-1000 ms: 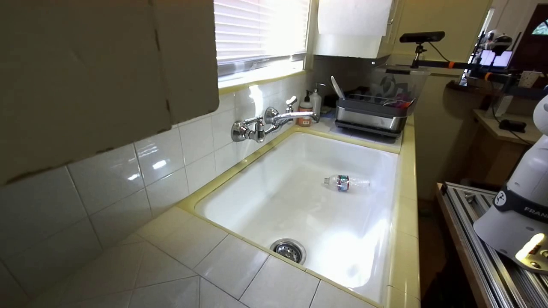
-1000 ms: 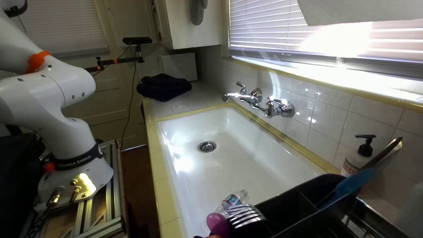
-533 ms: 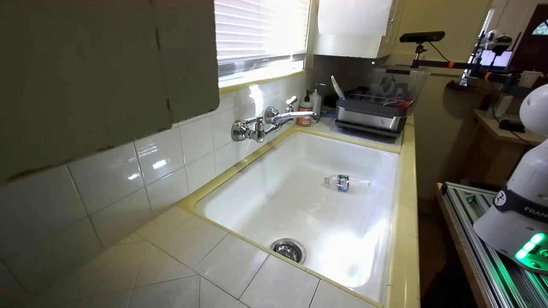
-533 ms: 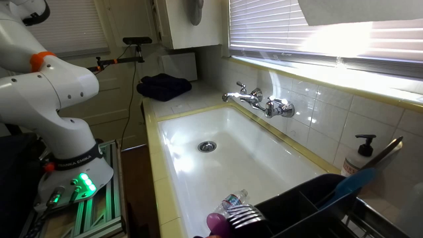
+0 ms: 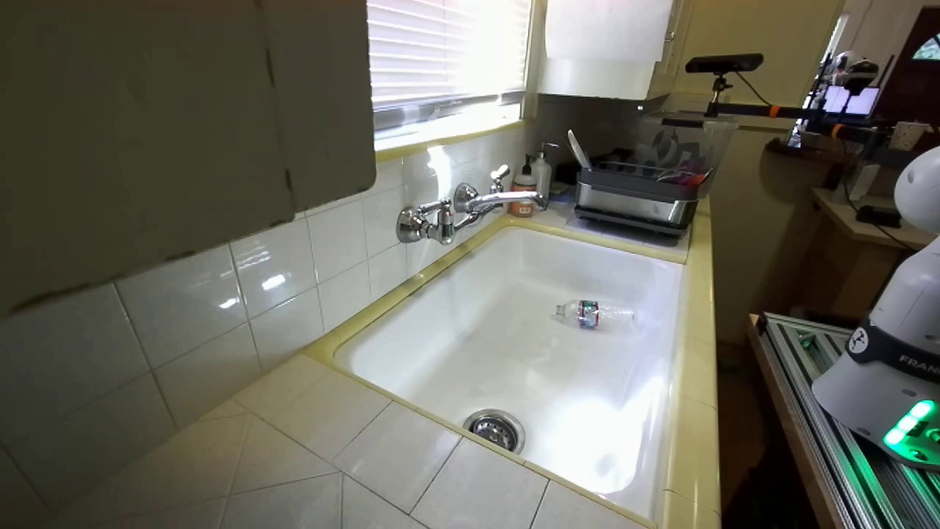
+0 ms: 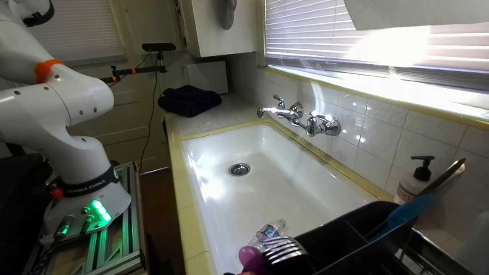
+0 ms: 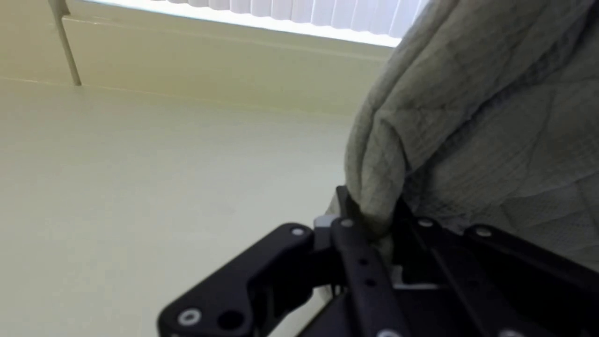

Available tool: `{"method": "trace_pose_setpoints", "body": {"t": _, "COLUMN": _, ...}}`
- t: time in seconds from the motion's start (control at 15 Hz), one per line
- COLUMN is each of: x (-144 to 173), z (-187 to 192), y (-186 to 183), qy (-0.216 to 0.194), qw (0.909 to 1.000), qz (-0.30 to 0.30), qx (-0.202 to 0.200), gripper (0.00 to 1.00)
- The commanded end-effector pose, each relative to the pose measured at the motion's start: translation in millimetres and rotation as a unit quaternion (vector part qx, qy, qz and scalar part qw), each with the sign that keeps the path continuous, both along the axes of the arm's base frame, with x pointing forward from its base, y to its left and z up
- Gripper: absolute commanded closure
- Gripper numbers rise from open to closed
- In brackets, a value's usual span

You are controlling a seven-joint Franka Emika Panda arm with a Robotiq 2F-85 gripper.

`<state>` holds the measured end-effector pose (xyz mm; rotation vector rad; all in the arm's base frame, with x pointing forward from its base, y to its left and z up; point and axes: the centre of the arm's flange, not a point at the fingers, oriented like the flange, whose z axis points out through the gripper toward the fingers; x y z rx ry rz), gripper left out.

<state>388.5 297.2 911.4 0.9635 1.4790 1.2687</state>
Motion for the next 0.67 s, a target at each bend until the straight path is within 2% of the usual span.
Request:
{"method": "trace_pose_setpoints", "body": {"t": 0.0, "x": 9.0, "z": -9.4, "y": -4.4, "qy": 0.006, "qw": 0.9999, "qz": 0.001, "qx": 0.015, "gripper": 0.96}}
{"method": "trace_pose_setpoints", "body": {"t": 0.6, "x": 29.5, "z": -17.2, "y": -10.5, "qy": 0.001, "qw": 0.999, "qz": -0.011, "qx": 0.044, "gripper": 0.96}}
